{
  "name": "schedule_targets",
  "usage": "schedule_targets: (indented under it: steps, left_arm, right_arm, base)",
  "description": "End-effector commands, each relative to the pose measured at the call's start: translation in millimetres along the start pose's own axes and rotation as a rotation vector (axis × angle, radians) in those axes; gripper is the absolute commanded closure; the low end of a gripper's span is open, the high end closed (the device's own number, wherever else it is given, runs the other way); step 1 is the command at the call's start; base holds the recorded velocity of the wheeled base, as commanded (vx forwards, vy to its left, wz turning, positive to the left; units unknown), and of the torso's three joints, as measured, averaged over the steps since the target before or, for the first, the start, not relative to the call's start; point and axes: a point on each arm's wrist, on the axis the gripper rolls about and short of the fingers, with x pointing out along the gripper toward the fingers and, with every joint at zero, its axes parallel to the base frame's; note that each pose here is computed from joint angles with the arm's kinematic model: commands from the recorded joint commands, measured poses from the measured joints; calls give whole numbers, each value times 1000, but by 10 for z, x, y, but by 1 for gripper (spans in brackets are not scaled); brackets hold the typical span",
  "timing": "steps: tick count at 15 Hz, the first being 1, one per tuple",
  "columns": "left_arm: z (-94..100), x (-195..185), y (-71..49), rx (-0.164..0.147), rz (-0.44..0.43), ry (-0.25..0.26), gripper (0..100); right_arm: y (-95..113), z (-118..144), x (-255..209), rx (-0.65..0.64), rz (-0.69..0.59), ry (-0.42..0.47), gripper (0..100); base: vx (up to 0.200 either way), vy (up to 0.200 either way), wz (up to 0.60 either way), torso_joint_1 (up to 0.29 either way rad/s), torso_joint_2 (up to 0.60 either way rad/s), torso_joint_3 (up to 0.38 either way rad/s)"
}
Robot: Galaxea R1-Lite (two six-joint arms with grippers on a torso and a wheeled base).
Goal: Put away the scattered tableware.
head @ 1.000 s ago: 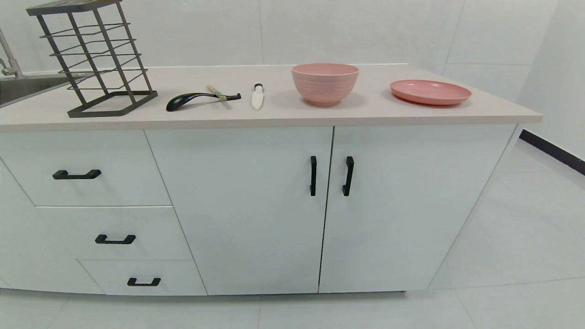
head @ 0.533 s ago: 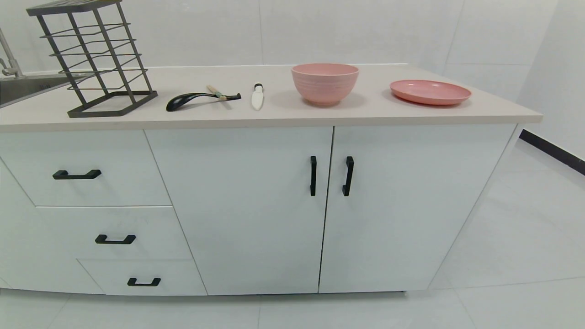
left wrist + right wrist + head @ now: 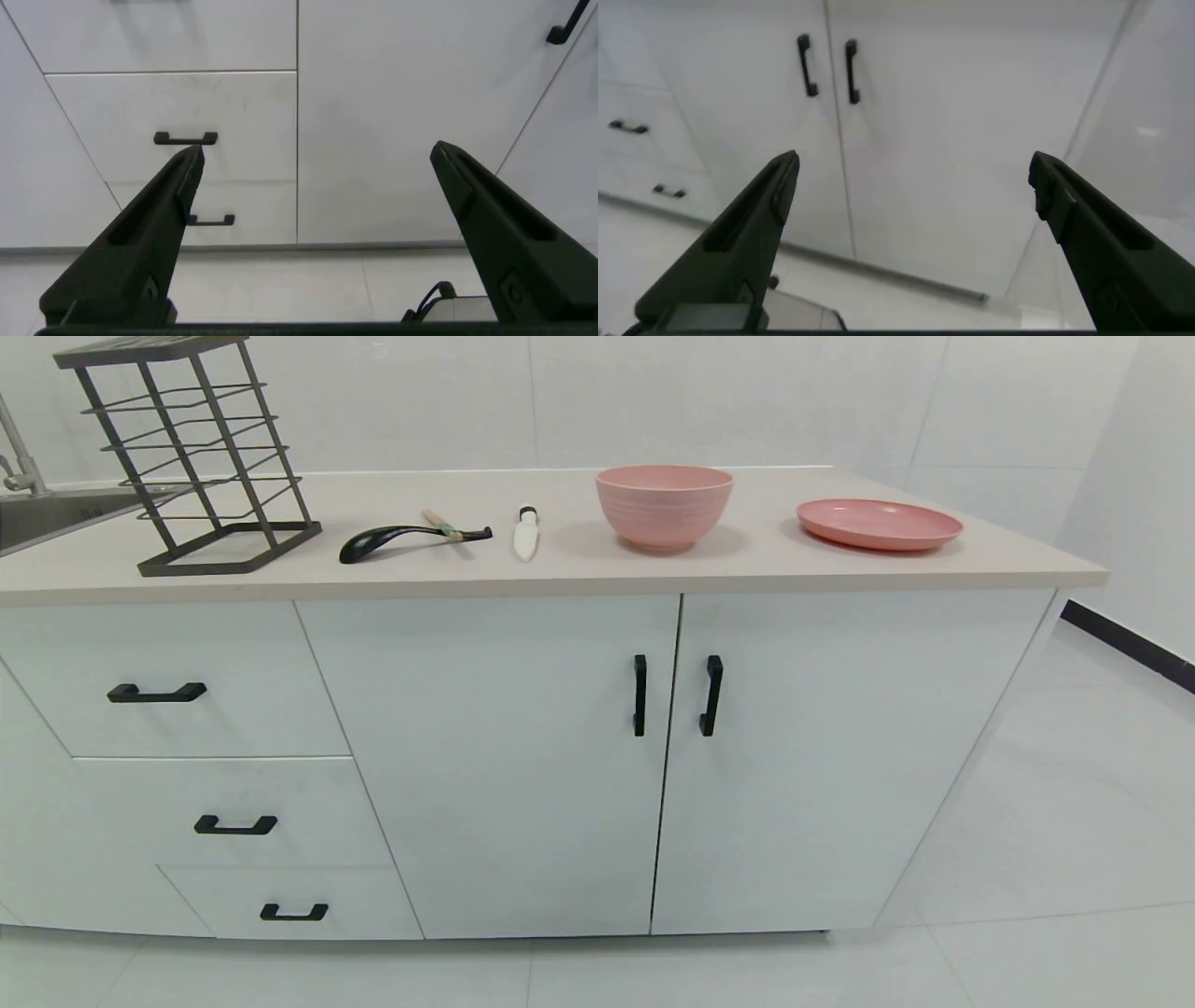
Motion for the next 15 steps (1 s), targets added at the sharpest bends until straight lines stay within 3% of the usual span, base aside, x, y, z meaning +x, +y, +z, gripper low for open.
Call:
schedule_targets:
  steps: [1,7,15]
  left_arm:
    - [1,1,0,-2,0,1,0]
    - [1,1,0,-2,2,1,0]
    - [1,1,0,1,0,1,0]
  right_arm:
    - [-95,63,294,38,66,152,0]
    - [-167,127,689,36,189,221,0]
    - [-178,341,1574,29,314,284,0]
  base:
    - [0,0,0,0,0,0]
    - [0,0,0,0,0,0]
    - [0,0,0,0,0,0]
